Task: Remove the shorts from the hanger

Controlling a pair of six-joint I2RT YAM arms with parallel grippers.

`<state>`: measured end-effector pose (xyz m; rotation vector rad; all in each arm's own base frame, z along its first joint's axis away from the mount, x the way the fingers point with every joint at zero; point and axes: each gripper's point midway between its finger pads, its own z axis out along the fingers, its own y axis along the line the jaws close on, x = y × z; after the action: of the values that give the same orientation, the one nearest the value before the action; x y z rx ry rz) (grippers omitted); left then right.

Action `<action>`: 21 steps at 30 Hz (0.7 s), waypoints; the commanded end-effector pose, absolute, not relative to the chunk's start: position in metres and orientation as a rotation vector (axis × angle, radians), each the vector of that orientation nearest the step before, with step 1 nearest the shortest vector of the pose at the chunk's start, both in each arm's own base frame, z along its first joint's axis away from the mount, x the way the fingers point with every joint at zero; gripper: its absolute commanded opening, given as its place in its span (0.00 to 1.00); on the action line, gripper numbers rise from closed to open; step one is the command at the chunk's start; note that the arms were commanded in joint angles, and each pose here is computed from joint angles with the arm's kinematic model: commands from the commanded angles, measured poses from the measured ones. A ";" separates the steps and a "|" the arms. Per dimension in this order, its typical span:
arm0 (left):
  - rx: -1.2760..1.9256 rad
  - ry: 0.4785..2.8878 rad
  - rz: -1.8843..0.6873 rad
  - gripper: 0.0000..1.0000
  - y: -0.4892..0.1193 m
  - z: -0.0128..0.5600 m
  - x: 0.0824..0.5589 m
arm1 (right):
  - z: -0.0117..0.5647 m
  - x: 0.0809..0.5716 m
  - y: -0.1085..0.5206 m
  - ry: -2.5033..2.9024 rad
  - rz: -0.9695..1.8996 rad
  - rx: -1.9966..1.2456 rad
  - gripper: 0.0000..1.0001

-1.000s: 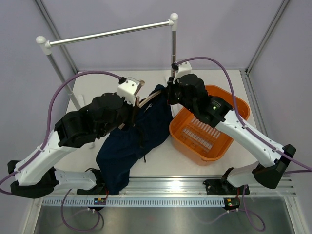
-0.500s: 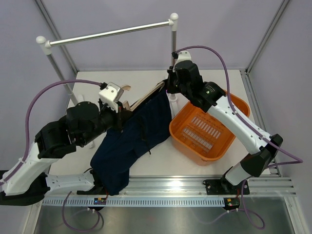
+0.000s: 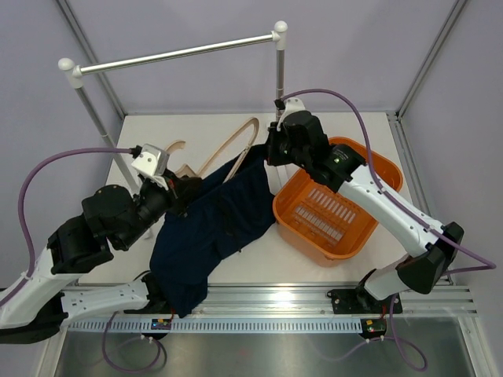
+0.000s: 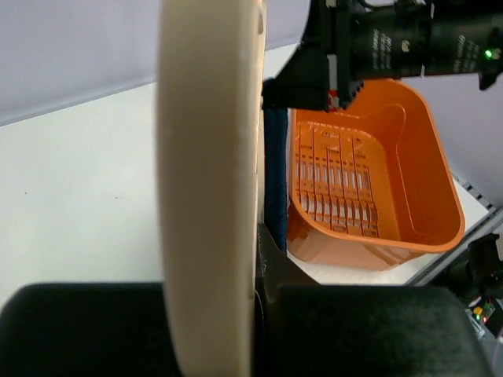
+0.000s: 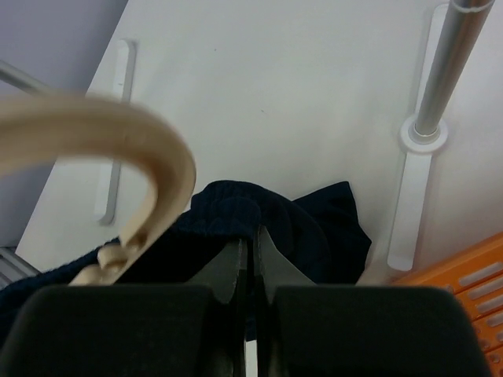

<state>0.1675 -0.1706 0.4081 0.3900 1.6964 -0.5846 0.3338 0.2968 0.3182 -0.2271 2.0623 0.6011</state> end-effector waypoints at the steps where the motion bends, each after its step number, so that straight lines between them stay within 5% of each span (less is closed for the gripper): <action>1: 0.186 1.509 -0.676 0.00 -0.157 0.453 0.174 | 0.353 0.318 0.301 1.948 0.642 -0.216 0.00; 10: 0.133 1.441 -0.689 0.00 -0.172 0.456 0.187 | 0.365 0.252 0.361 1.905 0.736 -0.426 0.00; 21: -0.041 1.398 -0.501 0.00 -0.133 0.468 0.206 | 0.378 0.234 0.366 1.871 0.703 -0.479 0.00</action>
<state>0.2002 -0.1621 0.4358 0.1284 1.4849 -0.5389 0.2244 0.3710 0.3294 -0.5490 1.9930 0.7063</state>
